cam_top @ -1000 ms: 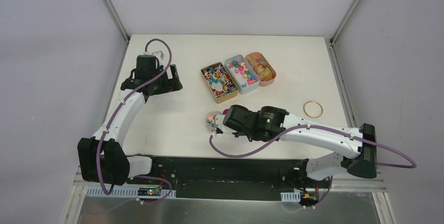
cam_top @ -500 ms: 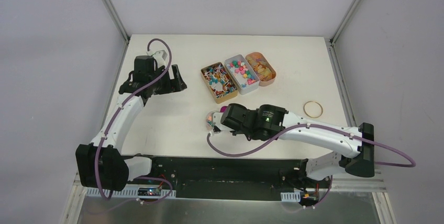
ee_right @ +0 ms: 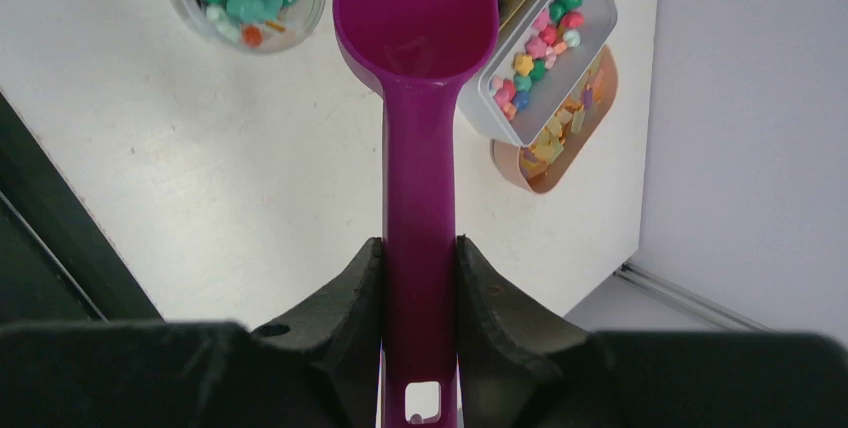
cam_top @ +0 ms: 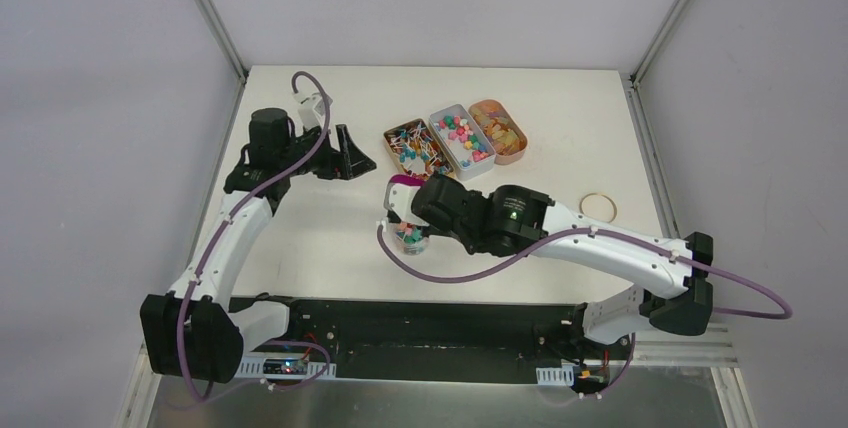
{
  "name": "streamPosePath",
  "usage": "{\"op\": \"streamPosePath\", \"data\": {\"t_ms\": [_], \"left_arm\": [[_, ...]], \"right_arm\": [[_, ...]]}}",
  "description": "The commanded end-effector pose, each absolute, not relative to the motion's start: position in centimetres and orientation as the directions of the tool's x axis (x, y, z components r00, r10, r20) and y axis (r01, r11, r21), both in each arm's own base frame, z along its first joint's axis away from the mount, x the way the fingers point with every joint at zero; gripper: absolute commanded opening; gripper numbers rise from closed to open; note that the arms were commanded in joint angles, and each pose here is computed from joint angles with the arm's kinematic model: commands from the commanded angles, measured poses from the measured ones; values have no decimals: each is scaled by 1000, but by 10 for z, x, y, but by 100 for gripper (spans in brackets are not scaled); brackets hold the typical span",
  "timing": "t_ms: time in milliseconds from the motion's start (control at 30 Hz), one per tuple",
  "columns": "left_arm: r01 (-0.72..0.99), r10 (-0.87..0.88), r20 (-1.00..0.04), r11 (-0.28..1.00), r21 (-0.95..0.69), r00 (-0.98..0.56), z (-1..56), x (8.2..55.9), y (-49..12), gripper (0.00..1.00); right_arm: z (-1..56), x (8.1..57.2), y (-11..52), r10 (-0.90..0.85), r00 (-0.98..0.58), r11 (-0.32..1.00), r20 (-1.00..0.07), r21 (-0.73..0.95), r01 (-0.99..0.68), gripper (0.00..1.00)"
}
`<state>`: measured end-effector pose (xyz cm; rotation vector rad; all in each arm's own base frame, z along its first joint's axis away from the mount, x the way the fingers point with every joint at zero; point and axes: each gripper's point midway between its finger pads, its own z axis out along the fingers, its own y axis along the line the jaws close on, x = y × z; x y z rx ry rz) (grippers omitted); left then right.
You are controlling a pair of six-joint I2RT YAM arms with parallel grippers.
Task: Pack the candies
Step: Place the fake candies in the packing bottle, then scoop the fake candies from the storage box.
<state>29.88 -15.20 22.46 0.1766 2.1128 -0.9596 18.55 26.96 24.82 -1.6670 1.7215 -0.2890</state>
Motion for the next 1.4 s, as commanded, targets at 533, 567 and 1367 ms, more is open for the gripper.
{"op": "streamPosePath", "data": {"t_ms": [533,567,1367], "left_arm": [[486,-147,-659,562,-669,-737,219,292,-183,64],[480,-148,-652,561,-674,-743,217,292,-183,64],[424,-178,-707,691,-585,-685,222,304,-162,99]], "right_arm": [[339,202,320,-598,79,499,-798,-448,-742,0],[343,202,320,-580,84,507,-810,-440,-741,0],[309,271,269,-566,-74,650,-821,-389,-653,0]]}}
